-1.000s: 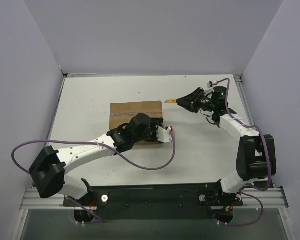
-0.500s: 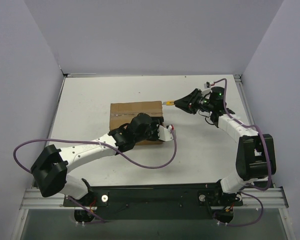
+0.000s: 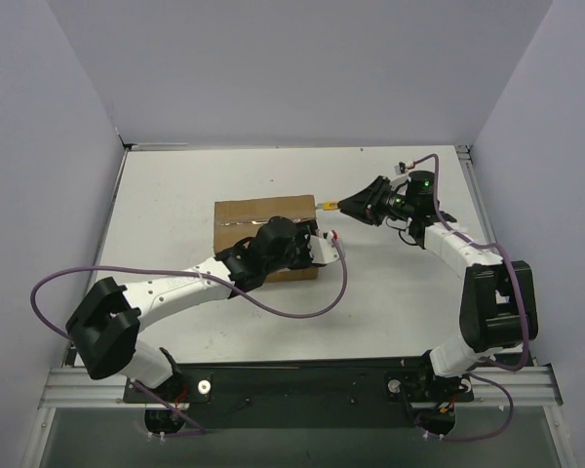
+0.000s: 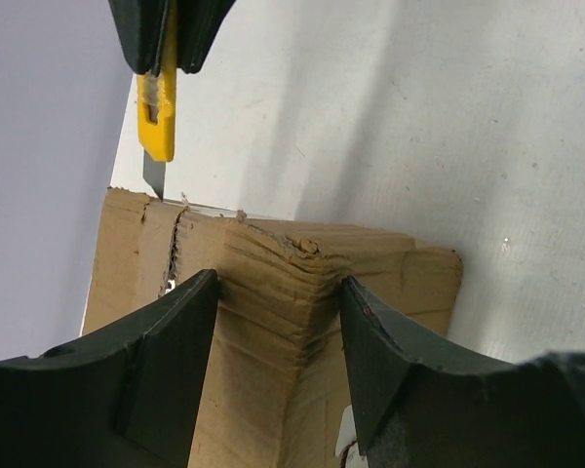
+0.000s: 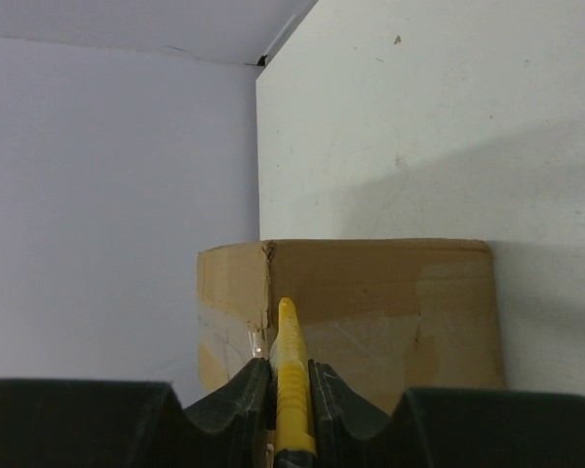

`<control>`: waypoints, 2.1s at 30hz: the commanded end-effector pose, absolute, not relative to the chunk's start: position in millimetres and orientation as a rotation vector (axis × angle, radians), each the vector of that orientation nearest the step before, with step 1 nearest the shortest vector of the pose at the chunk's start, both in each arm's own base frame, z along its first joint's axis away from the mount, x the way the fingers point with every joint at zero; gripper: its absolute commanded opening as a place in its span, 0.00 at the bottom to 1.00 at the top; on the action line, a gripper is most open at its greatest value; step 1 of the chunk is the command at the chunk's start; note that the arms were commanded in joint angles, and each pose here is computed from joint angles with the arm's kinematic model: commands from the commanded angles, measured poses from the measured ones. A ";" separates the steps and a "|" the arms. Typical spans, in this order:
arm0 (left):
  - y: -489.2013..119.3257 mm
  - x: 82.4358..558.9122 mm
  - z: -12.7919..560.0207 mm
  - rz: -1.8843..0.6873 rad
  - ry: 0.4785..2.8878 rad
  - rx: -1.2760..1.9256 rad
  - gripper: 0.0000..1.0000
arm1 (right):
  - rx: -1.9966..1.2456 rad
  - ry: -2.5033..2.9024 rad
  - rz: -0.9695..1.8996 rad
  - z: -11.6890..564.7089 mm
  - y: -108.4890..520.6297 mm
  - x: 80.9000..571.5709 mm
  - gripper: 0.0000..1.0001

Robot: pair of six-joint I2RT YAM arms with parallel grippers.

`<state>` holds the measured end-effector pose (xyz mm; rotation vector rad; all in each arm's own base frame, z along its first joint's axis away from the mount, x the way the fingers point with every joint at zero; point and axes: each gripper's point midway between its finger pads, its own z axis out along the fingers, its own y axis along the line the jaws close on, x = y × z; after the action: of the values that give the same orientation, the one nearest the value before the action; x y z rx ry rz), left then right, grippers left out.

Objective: Unpack the express box

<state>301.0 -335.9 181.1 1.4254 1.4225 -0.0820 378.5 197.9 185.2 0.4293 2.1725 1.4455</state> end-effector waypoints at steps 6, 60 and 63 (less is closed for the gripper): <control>-326.7 336.6 181.9 -0.096 1.584 1.244 0.59 | 0.283 2.156 1.484 207.4 209.6 363.3 0.00; -311.5 340.3 161.2 -0.193 1.740 1.194 0.54 | 0.321 2.078 1.625 225.5 230.0 396.6 0.00; -310.0 344.2 160.6 -0.181 1.741 1.191 0.54 | 0.319 2.084 1.624 225.7 228.3 394.8 0.00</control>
<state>332.9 -328.7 183.3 1.2024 1.6249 -0.2298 415.7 220.5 187.5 0.4912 2.1230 1.5495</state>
